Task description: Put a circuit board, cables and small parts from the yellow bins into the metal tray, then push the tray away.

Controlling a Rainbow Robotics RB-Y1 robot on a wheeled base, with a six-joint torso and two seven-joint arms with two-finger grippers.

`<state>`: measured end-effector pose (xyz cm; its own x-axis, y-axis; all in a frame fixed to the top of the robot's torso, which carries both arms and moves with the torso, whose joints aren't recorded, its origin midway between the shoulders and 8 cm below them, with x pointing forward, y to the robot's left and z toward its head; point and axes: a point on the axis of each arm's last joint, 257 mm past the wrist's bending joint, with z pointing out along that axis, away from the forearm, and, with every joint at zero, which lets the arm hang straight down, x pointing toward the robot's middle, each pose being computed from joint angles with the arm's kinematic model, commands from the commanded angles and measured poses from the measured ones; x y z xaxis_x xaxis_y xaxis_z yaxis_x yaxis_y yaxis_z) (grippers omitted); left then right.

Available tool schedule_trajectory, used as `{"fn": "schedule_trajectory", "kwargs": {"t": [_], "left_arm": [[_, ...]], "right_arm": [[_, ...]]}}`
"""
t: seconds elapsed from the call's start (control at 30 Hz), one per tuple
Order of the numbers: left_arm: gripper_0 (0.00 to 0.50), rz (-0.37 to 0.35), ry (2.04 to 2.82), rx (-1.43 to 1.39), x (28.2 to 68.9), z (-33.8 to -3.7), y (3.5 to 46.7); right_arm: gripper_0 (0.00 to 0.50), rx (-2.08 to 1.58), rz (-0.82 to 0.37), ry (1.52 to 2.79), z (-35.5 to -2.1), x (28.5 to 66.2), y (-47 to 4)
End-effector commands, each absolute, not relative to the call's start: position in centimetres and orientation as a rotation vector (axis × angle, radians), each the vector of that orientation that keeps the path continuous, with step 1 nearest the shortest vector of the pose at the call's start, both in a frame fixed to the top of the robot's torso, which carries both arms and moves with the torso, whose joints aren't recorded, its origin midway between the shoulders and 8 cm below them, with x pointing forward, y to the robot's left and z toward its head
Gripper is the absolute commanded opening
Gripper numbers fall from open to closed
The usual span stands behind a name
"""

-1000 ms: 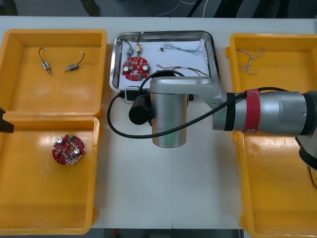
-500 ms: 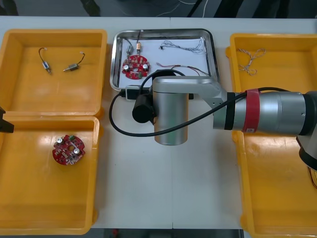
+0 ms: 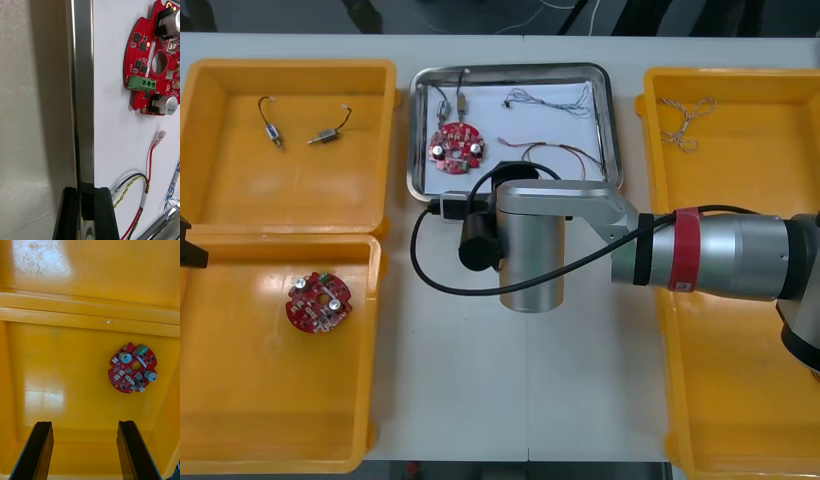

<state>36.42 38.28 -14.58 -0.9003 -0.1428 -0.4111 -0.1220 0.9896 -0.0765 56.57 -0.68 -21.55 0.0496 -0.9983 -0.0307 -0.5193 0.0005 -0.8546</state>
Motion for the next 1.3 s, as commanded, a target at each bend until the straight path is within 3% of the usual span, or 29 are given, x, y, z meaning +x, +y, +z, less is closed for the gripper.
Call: {"fn": "schedule_trajectory", "kwargs": {"t": [0.03,0.2,0.33,0.37,0.4,0.43,0.5,0.53,1.03,1.07,1.1,1.13,1.3], "left_arm": [[0.5,0.005,2.682,-0.094,36.3,-13.2,39.3],[0.5,0.005,2.682,-0.094,36.3,-13.2,39.3],[0.5,0.005,2.682,-0.094,36.3,-13.2,39.3],[0.5,0.005,2.682,-0.094,36.3,-13.2,39.3],[0.5,0.005,2.682,-0.094,36.3,-13.2,39.3],[0.5,0.005,2.682,-0.094,36.3,-13.2,39.3],[0.5,0.005,2.682,-0.094,36.3,-13.2,39.3],[0.5,0.005,2.682,-0.094,36.3,-13.2,39.3],[0.5,0.005,2.682,-0.094,36.3,-13.2,39.3],[0.5,0.005,2.682,-0.094,36.3,-13.2,39.3],[0.5,0.005,2.682,-0.094,36.3,-13.2,39.3],[0.5,0.005,2.682,-0.094,36.3,-13.2,39.3],[0.5,0.005,2.682,-0.094,36.3,-13.2,39.3]], "right_arm": [[0.0,-1.605,-0.795,1.563,-22.8,55.8,1.0],[0.0,-1.609,-0.794,1.555,-22.8,55.9,1.0],[0.213,-1.606,-0.798,1.542,-22.6,56.0,1.2],[0.213,-1.606,-0.798,1.542,-22.6,56.0,1.2],[0.292,-1.605,-0.799,1.531,-22.3,56.0,1.4],[0.329,-1.605,-0.796,1.526,-22.2,55.9,1.5],[0.341,-1.601,-0.791,1.527,-22.2,55.9,1.6],[0.372,-1.596,-0.79,1.527,-22.0,55.9,1.6],[0.382,-1.563,-0.772,1.559,-17.0,54.1,2.0],[0.445,-1.559,-0.767,1.563,-16.5,53.7,2.1],[0.445,-1.552,-0.764,1.572,-16.1,53.3,2.1],[0.5,-1.552,-0.766,1.573,-16.0,53.1,2.1],[0.5,-1.544,-0.759,1.625,-16.3,51.1,1.4]]}}
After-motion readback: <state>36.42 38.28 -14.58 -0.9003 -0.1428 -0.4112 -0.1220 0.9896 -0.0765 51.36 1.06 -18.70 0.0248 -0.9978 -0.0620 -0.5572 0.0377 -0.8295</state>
